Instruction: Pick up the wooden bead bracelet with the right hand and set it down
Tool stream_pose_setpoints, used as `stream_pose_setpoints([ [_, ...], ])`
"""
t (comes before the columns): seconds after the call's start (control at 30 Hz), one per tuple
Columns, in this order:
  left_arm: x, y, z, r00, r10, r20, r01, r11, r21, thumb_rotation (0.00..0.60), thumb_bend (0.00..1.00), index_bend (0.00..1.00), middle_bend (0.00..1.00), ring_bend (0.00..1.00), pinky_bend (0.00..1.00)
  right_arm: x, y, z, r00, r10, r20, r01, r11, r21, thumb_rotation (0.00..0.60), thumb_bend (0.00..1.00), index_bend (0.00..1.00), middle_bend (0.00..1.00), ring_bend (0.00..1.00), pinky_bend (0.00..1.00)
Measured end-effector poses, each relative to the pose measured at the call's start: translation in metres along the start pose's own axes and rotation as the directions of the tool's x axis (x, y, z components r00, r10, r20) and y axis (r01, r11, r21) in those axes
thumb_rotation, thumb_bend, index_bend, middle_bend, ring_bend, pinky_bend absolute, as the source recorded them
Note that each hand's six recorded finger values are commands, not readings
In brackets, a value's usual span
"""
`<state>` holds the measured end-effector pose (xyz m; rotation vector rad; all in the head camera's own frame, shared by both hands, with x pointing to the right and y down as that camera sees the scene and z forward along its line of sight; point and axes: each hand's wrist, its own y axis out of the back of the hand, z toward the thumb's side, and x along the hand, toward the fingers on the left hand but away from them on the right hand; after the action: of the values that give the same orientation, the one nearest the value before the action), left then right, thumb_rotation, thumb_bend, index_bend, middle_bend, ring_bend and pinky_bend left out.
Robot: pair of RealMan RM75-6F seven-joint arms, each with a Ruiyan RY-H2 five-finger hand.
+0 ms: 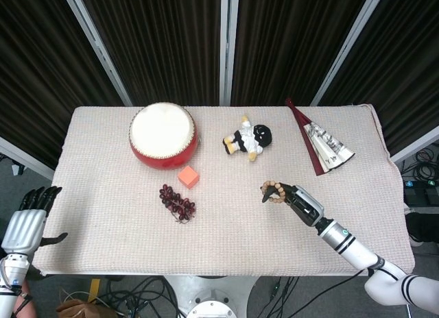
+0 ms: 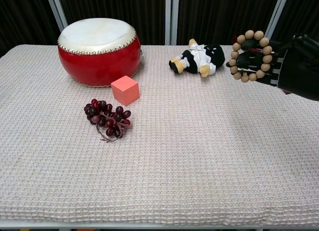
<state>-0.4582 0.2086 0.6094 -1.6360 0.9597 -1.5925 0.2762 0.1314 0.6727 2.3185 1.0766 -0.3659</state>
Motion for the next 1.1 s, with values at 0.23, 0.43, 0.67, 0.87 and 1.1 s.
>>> stream_pose_setpoints([
  [0.23, 0.002, 0.0, 0.001, 1.0, -0.007, 0.004, 0.007, 1.0, 0.005, 0.6, 0.0, 0.08, 0.08, 0.0, 0.0, -0.001, 0.003, 0.0, 1.0, 0.0, 0.002, 0.0, 1.0, -0.002, 0.175, 0.69, 0.33, 0.42, 0.12, 0.0],
  [0.43, 0.003, 0.0, 0.003, 1.0, -0.012, 0.007, 0.012, 1.0, 0.007, 0.6, 0.0, 0.08, 0.08, 0.0, 0.0, -0.002, 0.007, 0.0, 1.0, -0.021, 0.005, 0.021, 1.0, -0.006, 0.177, 0.6, 0.33, 0.43, 0.12, 0.0],
  [0.67, 0.004, 0.0, 0.005, 1.0, -0.013, 0.012, 0.013, 1.0, 0.007, 0.6, 0.0, 0.08, 0.08, 0.0, 0.0, -0.003, 0.013, -0.003, 0.998, -0.053, 0.022, 0.053, 0.998, 0.021, 0.176, 0.08, 0.33, 0.43, 0.13, 0.0],
  [0.87, 0.003, -0.001, 0.005, 1.0, -0.019, 0.01, 0.019, 1.0, 0.004, 0.6, 0.0, 0.08, 0.08, 0.0, 0.0, -0.005, 0.023, -0.008, 0.994, -0.107, 0.036, 0.097, 0.973, 0.211, 0.173, 0.0, 0.34, 0.44, 0.13, 0.0],
  [1.1, 0.003, -0.003, 0.005, 1.0, -0.023, 0.01, 0.023, 1.0, -0.001, 0.6, 0.0, 0.08, 0.08, 0.0, 0.0, -0.014, 0.034, -0.02, 0.983, -0.175, 0.064, 0.104, 0.799, 0.593, 0.174, 0.0, 0.34, 0.42, 0.12, 0.0],
])
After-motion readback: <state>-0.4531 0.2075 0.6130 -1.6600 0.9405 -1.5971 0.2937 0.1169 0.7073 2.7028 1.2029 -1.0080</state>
